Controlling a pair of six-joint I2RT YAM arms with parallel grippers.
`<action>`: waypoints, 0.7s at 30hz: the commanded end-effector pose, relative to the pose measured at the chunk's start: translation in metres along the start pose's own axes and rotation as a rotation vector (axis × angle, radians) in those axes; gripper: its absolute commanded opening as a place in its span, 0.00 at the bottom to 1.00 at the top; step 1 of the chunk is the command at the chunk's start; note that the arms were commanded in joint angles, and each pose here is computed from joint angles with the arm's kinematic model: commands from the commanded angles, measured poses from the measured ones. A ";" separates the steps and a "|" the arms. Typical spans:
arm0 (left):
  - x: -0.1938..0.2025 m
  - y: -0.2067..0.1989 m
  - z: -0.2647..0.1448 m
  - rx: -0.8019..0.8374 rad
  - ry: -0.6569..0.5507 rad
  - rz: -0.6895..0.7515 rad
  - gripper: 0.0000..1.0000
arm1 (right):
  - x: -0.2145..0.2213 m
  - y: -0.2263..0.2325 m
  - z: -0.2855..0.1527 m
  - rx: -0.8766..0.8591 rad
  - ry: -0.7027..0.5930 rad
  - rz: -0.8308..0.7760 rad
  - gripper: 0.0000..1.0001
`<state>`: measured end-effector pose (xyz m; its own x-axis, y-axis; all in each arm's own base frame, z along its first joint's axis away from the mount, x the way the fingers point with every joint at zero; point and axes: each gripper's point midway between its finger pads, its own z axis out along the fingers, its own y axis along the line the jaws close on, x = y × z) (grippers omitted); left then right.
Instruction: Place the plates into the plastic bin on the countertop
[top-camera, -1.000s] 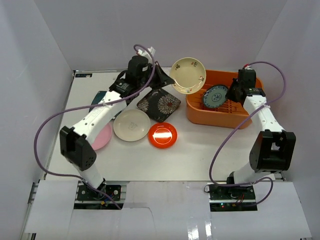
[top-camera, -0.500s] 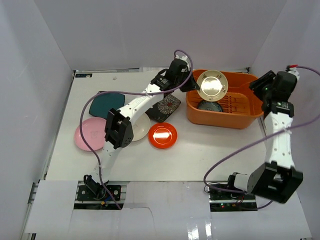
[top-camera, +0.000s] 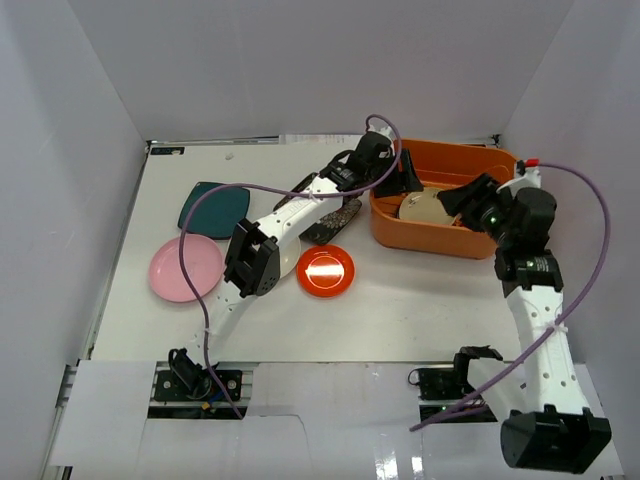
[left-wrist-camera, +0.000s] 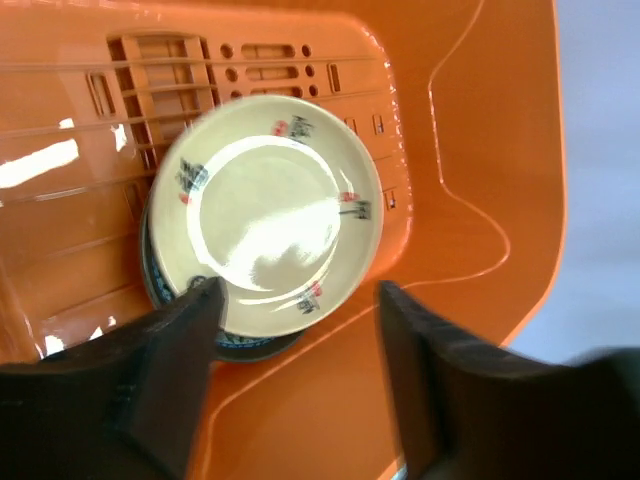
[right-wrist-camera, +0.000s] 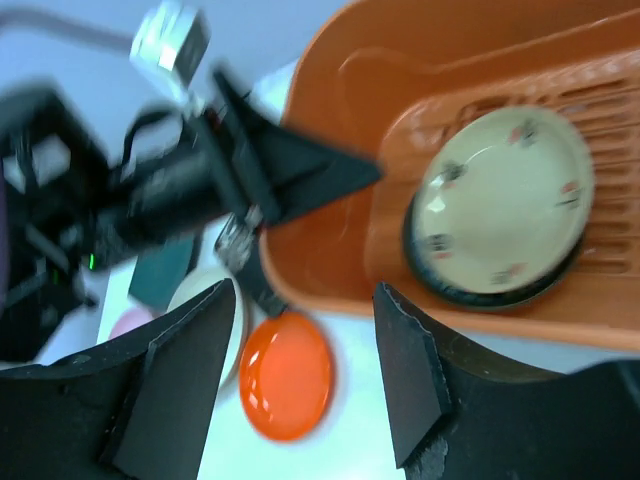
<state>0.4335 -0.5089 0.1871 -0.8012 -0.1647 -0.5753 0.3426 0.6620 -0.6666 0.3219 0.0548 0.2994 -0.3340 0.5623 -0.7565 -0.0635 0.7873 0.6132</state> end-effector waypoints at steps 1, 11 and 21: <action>-0.057 -0.054 -0.051 0.102 -0.151 0.065 0.80 | 0.053 0.027 -0.022 -0.115 0.101 -0.049 0.64; -0.100 -0.052 -0.211 -0.009 -0.368 0.194 0.86 | 0.204 0.012 -0.031 -0.147 0.355 0.073 0.67; 0.053 0.137 -0.338 -0.373 -0.379 -0.018 0.85 | 0.298 0.010 -0.003 -0.056 0.421 0.209 0.69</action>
<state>0.2781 -0.2145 0.2939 -0.4831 -0.3797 -0.7889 0.2691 0.7931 -0.5465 0.1851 0.2136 0.0570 -0.7989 0.3847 -0.4624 -0.0340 0.7387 0.6732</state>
